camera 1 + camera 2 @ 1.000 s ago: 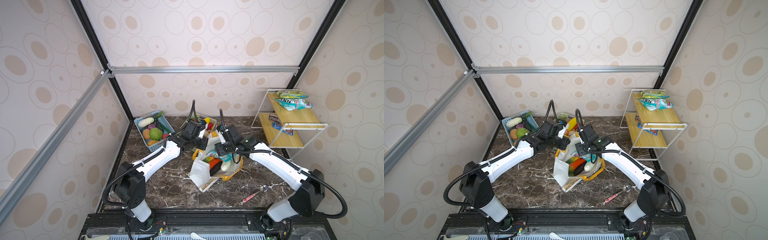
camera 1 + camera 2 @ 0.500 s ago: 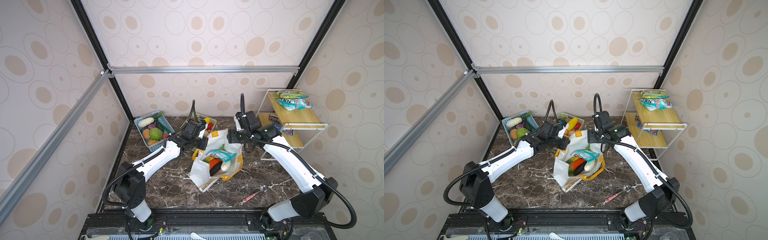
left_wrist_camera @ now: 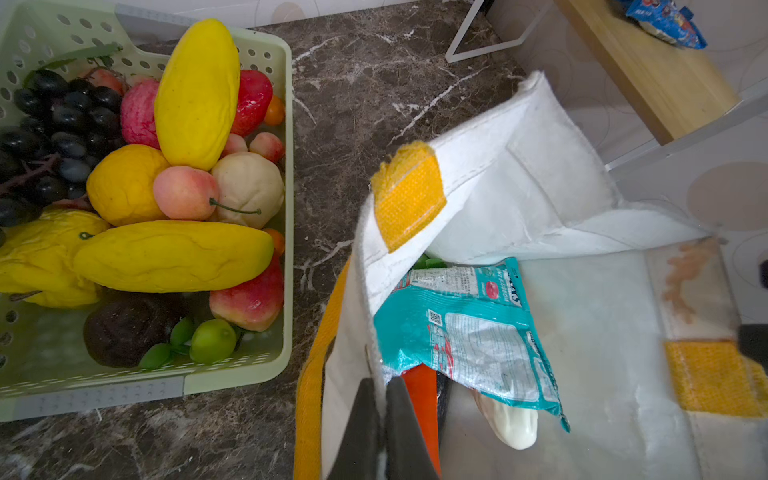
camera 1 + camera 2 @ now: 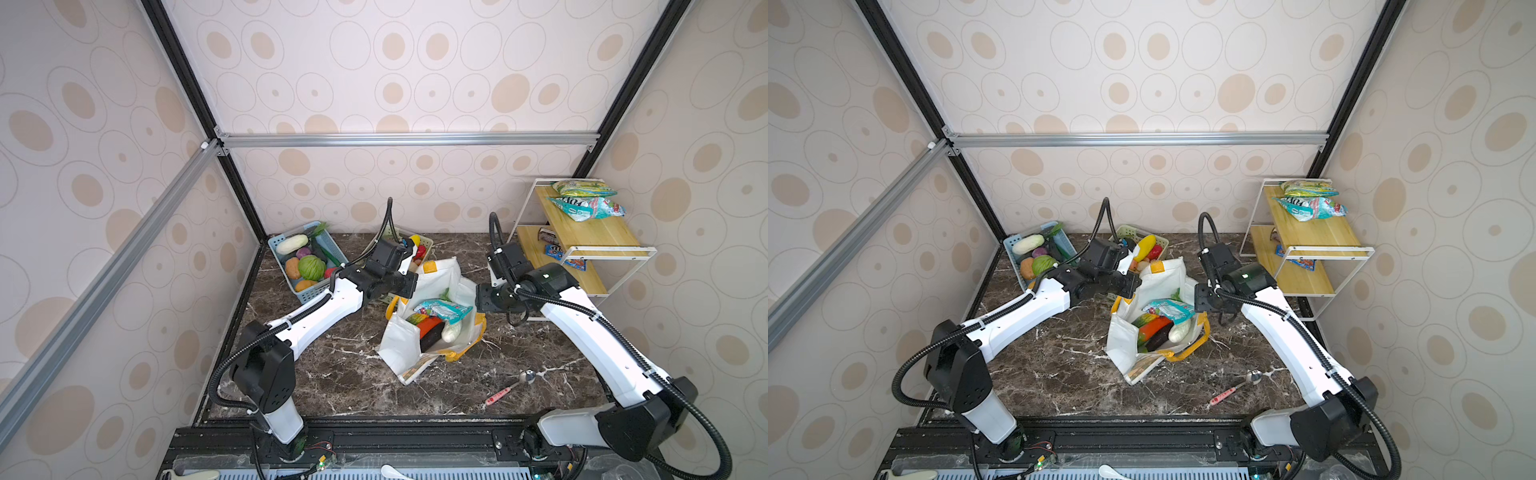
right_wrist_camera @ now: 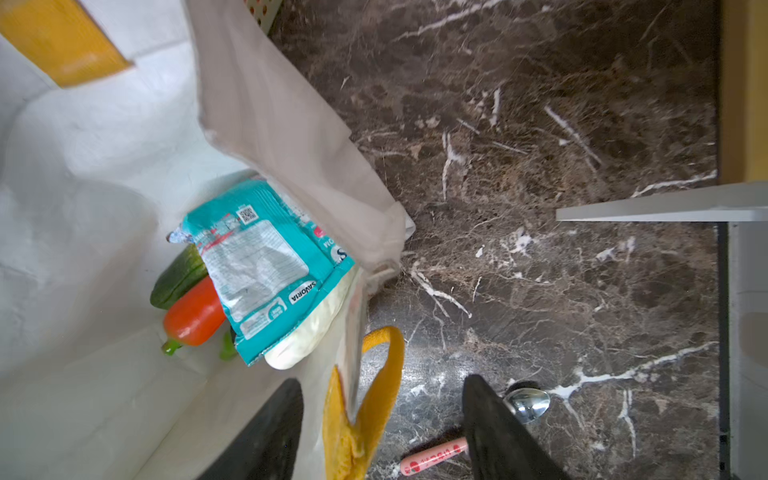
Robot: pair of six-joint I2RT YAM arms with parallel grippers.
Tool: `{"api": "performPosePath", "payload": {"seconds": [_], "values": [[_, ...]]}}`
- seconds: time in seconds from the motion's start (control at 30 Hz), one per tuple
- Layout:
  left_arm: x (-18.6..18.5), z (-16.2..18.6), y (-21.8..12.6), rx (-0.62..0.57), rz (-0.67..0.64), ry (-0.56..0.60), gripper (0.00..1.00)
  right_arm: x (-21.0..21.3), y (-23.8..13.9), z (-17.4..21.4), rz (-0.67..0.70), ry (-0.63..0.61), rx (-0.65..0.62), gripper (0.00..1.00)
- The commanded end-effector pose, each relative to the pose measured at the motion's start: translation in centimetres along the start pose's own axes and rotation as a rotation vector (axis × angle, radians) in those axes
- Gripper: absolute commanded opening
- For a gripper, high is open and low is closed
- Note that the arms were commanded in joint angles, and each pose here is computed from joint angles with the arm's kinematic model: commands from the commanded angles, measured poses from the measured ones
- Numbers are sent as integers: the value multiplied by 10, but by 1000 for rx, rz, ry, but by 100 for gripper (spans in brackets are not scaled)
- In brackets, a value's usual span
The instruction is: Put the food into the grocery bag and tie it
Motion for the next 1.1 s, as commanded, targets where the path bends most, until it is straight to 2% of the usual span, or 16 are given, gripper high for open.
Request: {"api": "performPosePath", "payload": {"seconds": [0.0, 0.1, 0.27, 0.37, 0.47, 0.67, 0.83, 0.97, 1.07], "values": [[-8, -11, -10, -40, 19, 21, 0, 6, 17, -1, -39, 44, 4, 57], [-5, -6, -5, -25, 18, 16, 0, 12, 29, -4, -78, 51, -6, 40], [-17, -8, 4, -3, 49, 34, 0, 0, 31, -14, 42, 25, -12, 9], [-33, -8, 14, 5, 83, 52, 0, -16, 35, -22, 91, 47, -5, 0], [-49, -12, 23, 2, 126, 67, 0, -30, 34, -33, 114, 75, -26, 0], [-55, -26, 50, -11, 141, 62, 0, -53, 38, -62, 129, 118, -51, 1], [-58, -35, 71, -19, 164, 42, 0, -53, 44, -94, 58, 112, -50, 10], [-54, -46, 75, -32, 147, 35, 14, -50, 46, -108, 43, 90, -51, 25], [-47, -54, 72, -47, 132, 25, 29, -50, 40, -112, 48, 83, -70, 41]]}}
Point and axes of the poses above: each gripper's point midway between its finger pads, its own y axis out along the fingers, its own x axis along the line the jaws close on, z = x × y, the point moved 8 cm from there along -y, back along the fingers, and after that the axes turned 8 degrees about -y, right-handed, at the moved point
